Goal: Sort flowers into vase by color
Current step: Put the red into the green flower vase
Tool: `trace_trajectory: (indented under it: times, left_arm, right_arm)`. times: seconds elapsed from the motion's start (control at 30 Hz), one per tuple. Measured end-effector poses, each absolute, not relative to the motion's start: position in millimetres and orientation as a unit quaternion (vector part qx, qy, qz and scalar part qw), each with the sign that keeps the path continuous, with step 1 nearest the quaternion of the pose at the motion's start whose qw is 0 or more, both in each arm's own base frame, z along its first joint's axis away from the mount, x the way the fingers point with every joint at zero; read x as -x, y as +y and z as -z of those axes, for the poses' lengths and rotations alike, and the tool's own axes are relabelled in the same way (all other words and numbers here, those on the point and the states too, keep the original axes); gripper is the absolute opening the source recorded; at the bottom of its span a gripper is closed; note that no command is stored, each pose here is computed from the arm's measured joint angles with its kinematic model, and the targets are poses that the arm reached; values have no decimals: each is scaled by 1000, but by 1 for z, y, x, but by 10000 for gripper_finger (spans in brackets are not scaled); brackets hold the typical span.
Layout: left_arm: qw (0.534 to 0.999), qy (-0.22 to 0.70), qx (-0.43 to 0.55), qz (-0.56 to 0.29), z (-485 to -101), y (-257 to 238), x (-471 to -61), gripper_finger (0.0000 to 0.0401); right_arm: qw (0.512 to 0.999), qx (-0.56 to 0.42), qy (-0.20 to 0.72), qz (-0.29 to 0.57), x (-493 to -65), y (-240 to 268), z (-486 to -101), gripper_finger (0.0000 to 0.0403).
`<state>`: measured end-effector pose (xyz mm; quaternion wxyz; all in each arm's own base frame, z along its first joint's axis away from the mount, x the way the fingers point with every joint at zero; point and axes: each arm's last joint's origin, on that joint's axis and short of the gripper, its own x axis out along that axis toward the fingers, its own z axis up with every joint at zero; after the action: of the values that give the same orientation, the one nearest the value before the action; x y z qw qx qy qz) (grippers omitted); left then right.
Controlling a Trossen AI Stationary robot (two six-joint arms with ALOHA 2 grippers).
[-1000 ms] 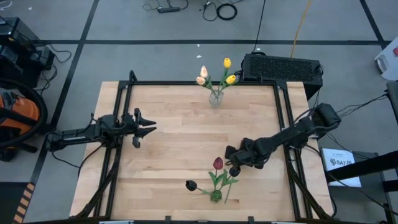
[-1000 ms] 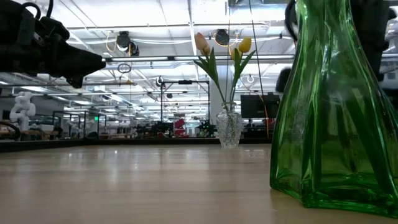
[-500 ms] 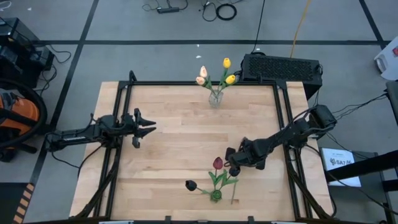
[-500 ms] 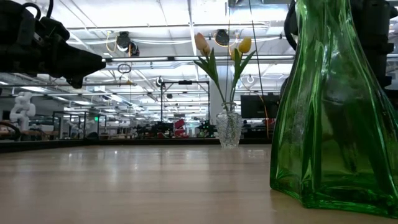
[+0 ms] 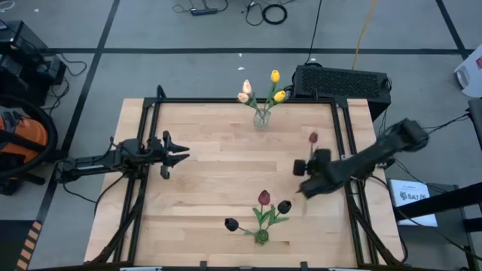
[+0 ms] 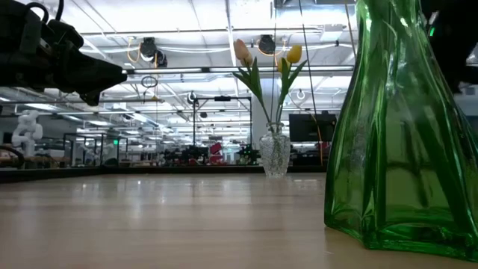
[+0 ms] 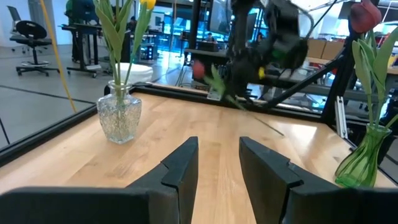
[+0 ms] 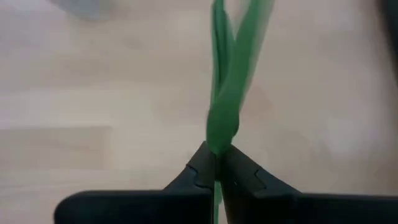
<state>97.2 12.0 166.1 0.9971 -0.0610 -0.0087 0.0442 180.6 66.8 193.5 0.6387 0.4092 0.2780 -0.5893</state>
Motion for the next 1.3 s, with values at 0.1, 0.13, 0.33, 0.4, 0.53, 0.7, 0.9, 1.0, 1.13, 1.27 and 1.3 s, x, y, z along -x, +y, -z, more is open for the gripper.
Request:
trace_trajectory:
  times: [0.1, 0.13, 0.33, 0.4, 0.53, 0.7, 0.9, 1.0, 1.13, 1.27, 1.3]
  left_arm:
    - [997, -8, 61, -44, -166, 12, -97, 123]
    - [997, -8, 61, -44, -166, 12, -97, 123]
    - [997, -8, 61, -44, -166, 12, -97, 123]
    - [997, -8, 61, -44, -166, 12, -97, 123]
    - [997, -8, 61, -44, -166, 12, -97, 123]
    - [997, -8, 61, -44, -166, 12, -97, 123]
    - [997, -8, 61, -44, -166, 12, -97, 123]
    - [997, -8, 61, -44, -166, 12, -97, 123]
    - [997, -8, 61, -44, -166, 12, -97, 123]
    - [997, -8, 61, -44, -166, 12, -97, 123]
    - [997, -8, 61, -44, -166, 12, -97, 123]
  right_arm:
    - [686, -439, 251, 524, -159, 72, -223, 1]
    - [698, -440, 256, 504, -151, 73, -230, 1]
    - [755, -454, 260, 395, -117, 81, -253, 1]
    - [769, -451, 267, 366, -112, 85, -260, 1]
    - [795, -443, 289, 298, -108, 98, -282, 0]
    - [844, -419, 262, 208, -107, 119, -327, 0]
    - [915, -343, 166, 134, -111, 153, -388, 0]
    - [943, -290, 121, 112, -116, 176, -410, 0]
    - [967, -218, 62, 119, -128, 212, -416, 0]
    - [978, -147, 32, 146, -145, 246, -401, 0]
    - [979, -130, 28, 154, -150, 253, -395, 0]
